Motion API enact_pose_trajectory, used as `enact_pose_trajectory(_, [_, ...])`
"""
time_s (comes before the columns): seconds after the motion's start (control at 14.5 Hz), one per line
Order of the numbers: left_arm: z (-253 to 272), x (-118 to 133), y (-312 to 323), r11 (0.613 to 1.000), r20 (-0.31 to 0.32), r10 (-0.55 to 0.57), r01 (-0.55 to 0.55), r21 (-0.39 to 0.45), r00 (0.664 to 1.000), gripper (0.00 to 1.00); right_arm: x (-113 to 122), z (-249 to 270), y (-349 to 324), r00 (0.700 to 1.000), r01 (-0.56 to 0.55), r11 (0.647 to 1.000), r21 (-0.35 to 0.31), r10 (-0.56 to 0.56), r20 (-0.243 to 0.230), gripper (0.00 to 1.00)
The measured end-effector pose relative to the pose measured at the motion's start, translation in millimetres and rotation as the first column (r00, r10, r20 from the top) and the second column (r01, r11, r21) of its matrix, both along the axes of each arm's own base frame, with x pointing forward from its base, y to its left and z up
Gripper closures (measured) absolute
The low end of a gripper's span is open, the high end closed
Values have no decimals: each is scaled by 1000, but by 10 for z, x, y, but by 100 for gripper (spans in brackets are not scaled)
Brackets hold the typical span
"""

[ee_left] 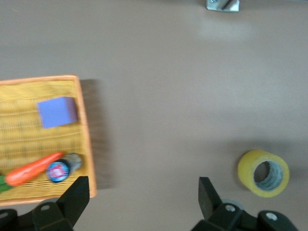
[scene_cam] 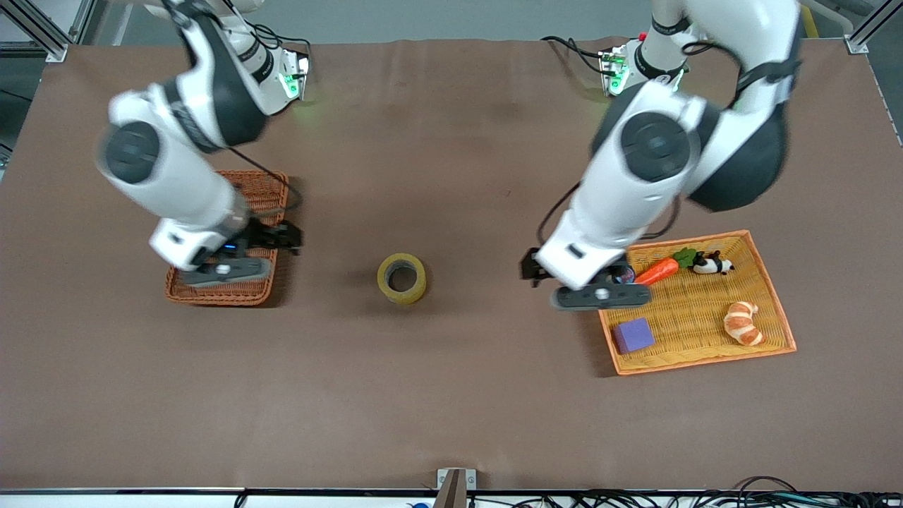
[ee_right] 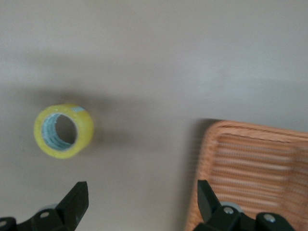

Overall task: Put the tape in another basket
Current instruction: 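Lower the right gripper to the tape while the left gripper withdraws, then grasp the yellow tape roll with the right gripper and lift it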

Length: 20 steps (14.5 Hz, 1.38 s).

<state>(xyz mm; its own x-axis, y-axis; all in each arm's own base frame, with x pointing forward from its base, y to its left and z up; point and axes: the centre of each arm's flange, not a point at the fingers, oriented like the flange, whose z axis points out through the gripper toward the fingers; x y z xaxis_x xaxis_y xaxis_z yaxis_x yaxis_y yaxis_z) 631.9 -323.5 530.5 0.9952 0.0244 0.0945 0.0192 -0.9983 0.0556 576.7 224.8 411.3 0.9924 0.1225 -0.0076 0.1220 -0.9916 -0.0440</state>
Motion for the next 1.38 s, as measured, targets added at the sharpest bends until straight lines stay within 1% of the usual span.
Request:
enact_pose_trajectory(0.07, [149,8,192,1000,6,0,0,5,1000,0,-91,-261,221,1000,17,1000,-7,-17,3,0])
enact_pose_trajectory(0.14, [267,6,375,1000,3,-1,1,12,1000,0,-194,-516,459,999,36,999,-32,-35,11,0])
enact_pose_trajectory(0.28, [433,21,722,1000,0,-11,11,17,1000,0,-397,-994,926,996,80,993,-92,-76,41,0])
enact_pose_trajectory(0.35, [503,43,919,1000,-1,-10,10,2,1000,0,-477,-1214,1116,994,96,990,-102,-90,62,0])
enact_pose_trajectory(0.41, [571,61,1133,1000,-1,-9,9,-16,1000,0,-534,-1409,1256,992,106,990,-95,-99,74,0])
enact_pose_trajectory(0.55, [702,32,1542,999,2,-28,29,-33,1000,0,-571,-1724,1388,991,112,990,-81,-106,75,0])
enact_pose_trajectory(0.76, [860,-170,1823,999,7,-32,32,-15,999,0,-528,-1919,1418,993,88,992,-87,-80,84,0])
enact_pose_trajectory(0.97, [907,-354,1843,999,2,-36,36,-2,999,0,-518,-1985,1489,993,69,996,-60,-63,99,0])
enact_pose_trajectory(1.18, [859,-456,1893,1000,-8,-29,29,9,1000,2,-576,-2038,1583,993,24,997,-69,-16,118,0])
enact_pose_trajectory(1.31, [774,-495,2056,1000,-14,-2,3,19,1000,2,-588,-2082,1592,993,15,997,-72,-6,118,0])
enact_pose_trajectory(1.38, [733,-501,2161,1000,1,4,-4,21,1000,2,-587,-2098,1593,993,11,997,-71,-3,120,0])
